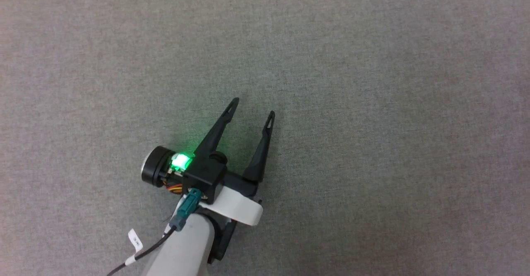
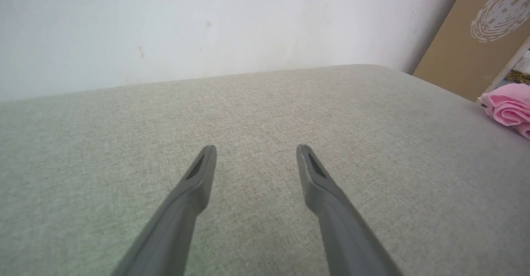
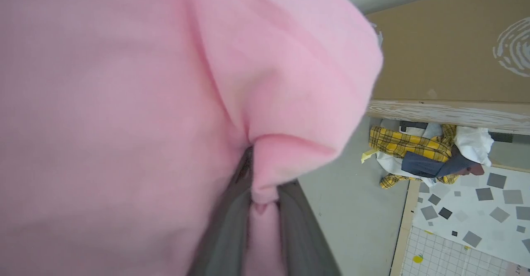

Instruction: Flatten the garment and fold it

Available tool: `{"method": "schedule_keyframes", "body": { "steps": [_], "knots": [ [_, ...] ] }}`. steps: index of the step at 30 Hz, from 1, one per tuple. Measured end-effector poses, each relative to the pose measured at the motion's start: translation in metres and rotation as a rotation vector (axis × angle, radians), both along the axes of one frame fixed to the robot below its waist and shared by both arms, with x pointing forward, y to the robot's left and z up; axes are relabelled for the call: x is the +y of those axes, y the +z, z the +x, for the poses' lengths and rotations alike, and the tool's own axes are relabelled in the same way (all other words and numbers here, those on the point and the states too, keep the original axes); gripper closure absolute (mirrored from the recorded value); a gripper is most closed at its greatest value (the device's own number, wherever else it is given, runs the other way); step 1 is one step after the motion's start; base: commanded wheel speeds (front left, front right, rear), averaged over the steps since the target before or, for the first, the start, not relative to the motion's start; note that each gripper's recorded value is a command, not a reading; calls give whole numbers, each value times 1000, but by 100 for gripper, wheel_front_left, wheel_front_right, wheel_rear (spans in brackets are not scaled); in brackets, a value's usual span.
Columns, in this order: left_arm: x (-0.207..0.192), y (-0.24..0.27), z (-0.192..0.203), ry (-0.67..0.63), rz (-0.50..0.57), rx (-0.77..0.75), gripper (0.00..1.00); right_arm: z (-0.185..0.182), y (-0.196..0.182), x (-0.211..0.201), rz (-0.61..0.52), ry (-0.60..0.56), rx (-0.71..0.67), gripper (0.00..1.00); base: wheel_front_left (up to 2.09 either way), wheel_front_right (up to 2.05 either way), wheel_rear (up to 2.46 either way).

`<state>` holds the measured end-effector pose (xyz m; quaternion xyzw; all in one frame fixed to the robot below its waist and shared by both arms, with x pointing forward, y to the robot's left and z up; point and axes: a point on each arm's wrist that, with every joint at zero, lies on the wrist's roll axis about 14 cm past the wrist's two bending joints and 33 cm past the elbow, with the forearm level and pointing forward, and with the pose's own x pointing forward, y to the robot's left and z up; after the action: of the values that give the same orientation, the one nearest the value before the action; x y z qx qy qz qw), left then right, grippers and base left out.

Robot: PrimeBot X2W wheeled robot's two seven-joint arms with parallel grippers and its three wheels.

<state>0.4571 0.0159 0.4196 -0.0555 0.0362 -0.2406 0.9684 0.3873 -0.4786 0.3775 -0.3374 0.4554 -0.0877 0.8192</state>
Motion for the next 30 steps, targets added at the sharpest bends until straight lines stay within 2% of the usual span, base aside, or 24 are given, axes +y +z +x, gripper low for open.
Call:
{"method": "schedule_keyframes", "body": {
  "steps": [1, 8, 13, 19, 22, 26, 30],
  "knots": [
    [1, 1, 0, 1, 2, -3, 0, 0, 1, 0, 2, -4, -9, 0, 0, 0, 0],
    [5, 24, -7, 22, 0, -42, 0, 9, 34, 2, 13, -11, -138, 0, 0, 0, 0],
    [17, 40, -22, 70, 0, -59, 0, 41, 95, 23, 54, 59, -382, 0, 0, 0, 0],
    [45, 74, -31, 168, -15, -126, 0, 66, 181, 76, 155, 192, -732, 0, 0, 0, 0],
    [60, 93, -37, 214, -25, -171, 0, 67, 222, 110, 215, 266, -905, 0, 0, 0, 0],
    [78, 114, -47, 269, -30, -225, 0, 53, 252, 150, 313, 323, -1074, 0, 0, 0, 0],
    [96, 121, -59, 318, -28, -241, 0, 34, 260, 183, 421, 341, -1187, 0, 0, 0, 0]
  ]
}}
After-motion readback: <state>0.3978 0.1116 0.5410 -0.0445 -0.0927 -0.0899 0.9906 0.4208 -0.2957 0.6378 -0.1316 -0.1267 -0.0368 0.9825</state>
